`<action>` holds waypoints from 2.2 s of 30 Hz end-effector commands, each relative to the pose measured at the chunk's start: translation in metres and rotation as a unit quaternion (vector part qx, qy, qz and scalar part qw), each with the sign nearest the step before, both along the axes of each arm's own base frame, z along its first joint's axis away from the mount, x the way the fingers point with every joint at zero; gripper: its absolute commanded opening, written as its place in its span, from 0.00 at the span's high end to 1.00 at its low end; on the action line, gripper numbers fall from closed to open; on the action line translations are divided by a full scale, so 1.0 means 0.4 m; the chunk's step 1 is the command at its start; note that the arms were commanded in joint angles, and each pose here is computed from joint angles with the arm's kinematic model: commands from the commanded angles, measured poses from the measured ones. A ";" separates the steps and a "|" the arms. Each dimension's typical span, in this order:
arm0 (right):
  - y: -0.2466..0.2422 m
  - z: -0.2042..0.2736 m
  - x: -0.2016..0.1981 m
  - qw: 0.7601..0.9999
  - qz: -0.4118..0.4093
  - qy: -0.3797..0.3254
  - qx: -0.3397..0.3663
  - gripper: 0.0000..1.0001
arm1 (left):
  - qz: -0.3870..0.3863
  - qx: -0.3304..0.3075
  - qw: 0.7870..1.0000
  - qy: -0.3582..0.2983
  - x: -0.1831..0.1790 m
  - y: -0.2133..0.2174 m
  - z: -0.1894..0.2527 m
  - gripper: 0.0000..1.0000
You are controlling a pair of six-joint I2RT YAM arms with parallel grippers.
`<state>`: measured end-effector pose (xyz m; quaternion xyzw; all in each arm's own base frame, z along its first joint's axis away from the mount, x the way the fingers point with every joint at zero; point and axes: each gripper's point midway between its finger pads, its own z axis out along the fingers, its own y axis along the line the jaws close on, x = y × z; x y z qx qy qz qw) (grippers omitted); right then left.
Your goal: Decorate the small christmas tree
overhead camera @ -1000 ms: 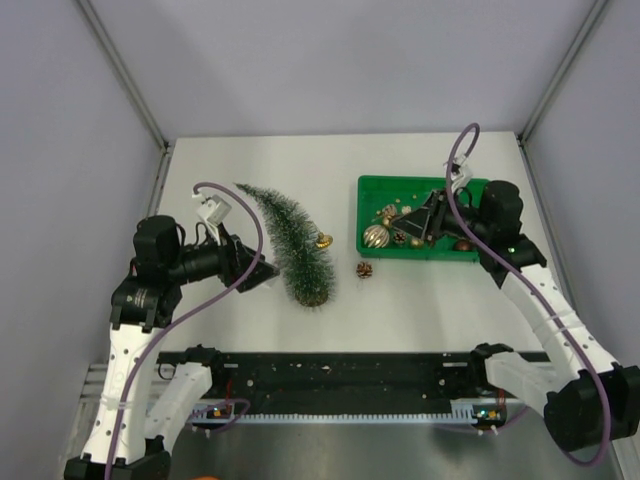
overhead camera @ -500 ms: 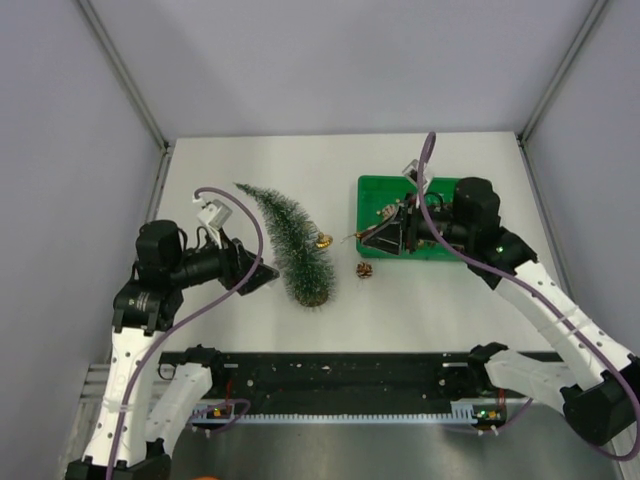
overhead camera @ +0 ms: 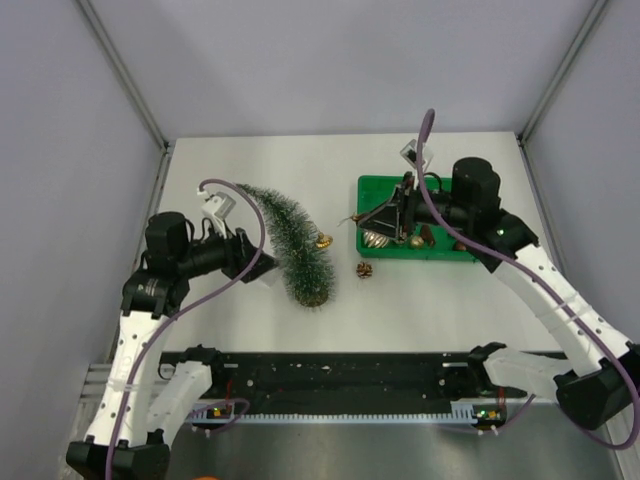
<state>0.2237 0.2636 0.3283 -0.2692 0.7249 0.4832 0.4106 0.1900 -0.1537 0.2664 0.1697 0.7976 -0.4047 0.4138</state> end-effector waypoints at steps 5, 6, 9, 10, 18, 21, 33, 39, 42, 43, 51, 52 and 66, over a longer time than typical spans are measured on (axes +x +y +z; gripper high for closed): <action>0.088 0.082 -0.011 0.997 0.064 -0.043 0.014 0.78 | -0.020 -0.012 0.998 -0.055 0.050 -0.017 0.050 0.56; 0.095 0.082 -0.015 0.997 0.069 -0.043 0.012 0.78 | -0.020 -0.011 0.998 -0.054 0.051 -0.017 0.049 0.61; 0.114 0.073 -0.018 0.996 0.078 -0.039 0.005 0.78 | -0.024 -0.012 0.998 -0.058 0.044 -0.018 0.050 0.67; 0.119 0.072 -0.020 0.996 0.080 -0.040 0.003 0.78 | -0.023 -0.011 0.998 -0.058 0.043 -0.017 0.049 0.67; 0.160 0.066 -0.011 0.995 0.089 -0.034 -0.006 0.78 | -0.016 -0.017 0.998 -0.061 0.052 -0.018 0.045 0.67; 0.173 0.062 -0.014 0.995 0.094 -0.031 -0.016 0.78 | -0.012 -0.017 0.998 -0.062 0.054 -0.016 0.048 0.69; 0.170 0.028 -0.066 0.996 0.077 -0.016 -0.049 0.78 | -0.017 -0.035 0.998 -0.043 0.039 -0.026 0.030 0.64; 0.132 0.016 -0.110 0.997 0.055 -0.011 -0.056 0.78 | -0.005 -0.022 0.999 -0.043 0.033 -0.014 0.030 0.34; 0.119 0.011 -0.124 0.997 0.051 -0.003 -0.052 0.78 | -0.007 -0.028 0.999 -0.039 0.037 -0.018 0.021 0.33; 0.118 0.006 -0.128 0.997 0.050 0.001 -0.053 0.78 | -0.007 -0.036 0.999 -0.036 0.040 -0.022 0.020 0.35; 0.106 -0.041 -0.140 0.997 0.035 0.020 -0.065 0.79 | -0.003 -0.042 0.998 -0.054 0.052 -0.022 0.062 0.53; 0.105 -0.049 -0.140 0.997 0.034 0.021 -0.068 0.79 | 0.002 -0.035 0.997 -0.062 0.053 -0.017 0.066 0.53; 0.098 -0.040 -0.143 0.998 0.030 0.013 -0.062 0.79 | -0.010 -0.017 0.995 -0.102 0.108 0.061 0.065 0.31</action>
